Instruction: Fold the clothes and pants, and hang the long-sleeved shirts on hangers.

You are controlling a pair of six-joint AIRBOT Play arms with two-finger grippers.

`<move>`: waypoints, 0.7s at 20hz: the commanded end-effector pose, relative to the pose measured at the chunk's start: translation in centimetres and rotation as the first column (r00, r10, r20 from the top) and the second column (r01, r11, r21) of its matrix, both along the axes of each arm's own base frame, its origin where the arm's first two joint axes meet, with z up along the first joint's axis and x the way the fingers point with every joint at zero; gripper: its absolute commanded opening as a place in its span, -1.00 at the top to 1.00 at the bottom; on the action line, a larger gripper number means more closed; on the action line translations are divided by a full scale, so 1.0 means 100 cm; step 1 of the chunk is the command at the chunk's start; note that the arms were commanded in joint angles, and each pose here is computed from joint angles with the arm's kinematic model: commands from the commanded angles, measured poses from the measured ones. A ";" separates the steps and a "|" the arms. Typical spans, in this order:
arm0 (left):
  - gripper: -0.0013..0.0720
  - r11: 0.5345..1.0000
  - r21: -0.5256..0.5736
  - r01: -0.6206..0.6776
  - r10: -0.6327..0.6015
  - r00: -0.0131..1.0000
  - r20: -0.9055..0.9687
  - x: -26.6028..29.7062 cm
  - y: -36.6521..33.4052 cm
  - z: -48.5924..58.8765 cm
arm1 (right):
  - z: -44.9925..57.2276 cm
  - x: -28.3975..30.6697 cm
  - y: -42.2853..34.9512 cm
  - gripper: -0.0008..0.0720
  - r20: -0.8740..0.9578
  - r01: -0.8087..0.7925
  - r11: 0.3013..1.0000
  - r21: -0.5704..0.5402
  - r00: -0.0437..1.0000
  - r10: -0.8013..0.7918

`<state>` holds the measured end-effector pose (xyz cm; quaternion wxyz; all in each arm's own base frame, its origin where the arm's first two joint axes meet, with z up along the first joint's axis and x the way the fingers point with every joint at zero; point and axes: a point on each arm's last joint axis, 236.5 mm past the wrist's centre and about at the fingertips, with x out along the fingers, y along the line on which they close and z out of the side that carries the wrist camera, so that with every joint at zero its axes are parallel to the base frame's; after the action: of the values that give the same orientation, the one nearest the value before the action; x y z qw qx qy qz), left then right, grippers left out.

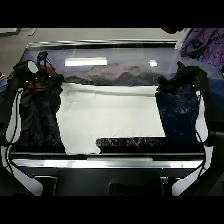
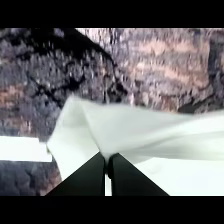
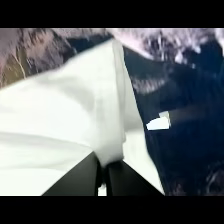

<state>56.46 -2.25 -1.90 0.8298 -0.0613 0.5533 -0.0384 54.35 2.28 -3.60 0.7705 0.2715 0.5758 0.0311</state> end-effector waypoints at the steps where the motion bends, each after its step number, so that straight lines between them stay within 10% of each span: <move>1: 0.93 0.999 0.006 0.043 -0.041 0.982 -0.187 -0.041 -0.001 -0.018 | -0.015 -0.042 0.004 0.88 -0.177 -0.066 0.998 0.001 0.982 0.066; 14: 0.93 0.998 0.054 0.043 -0.013 0.890 -0.456 -0.102 0.011 -0.040 | -0.048 -0.094 0.006 0.88 -0.396 -0.113 0.993 -0.032 0.914 0.091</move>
<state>47.11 -1.32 -5.75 0.6928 -0.0370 0.7198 -0.0239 45.95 2.39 -7.66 0.6554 0.2361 0.7175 0.0014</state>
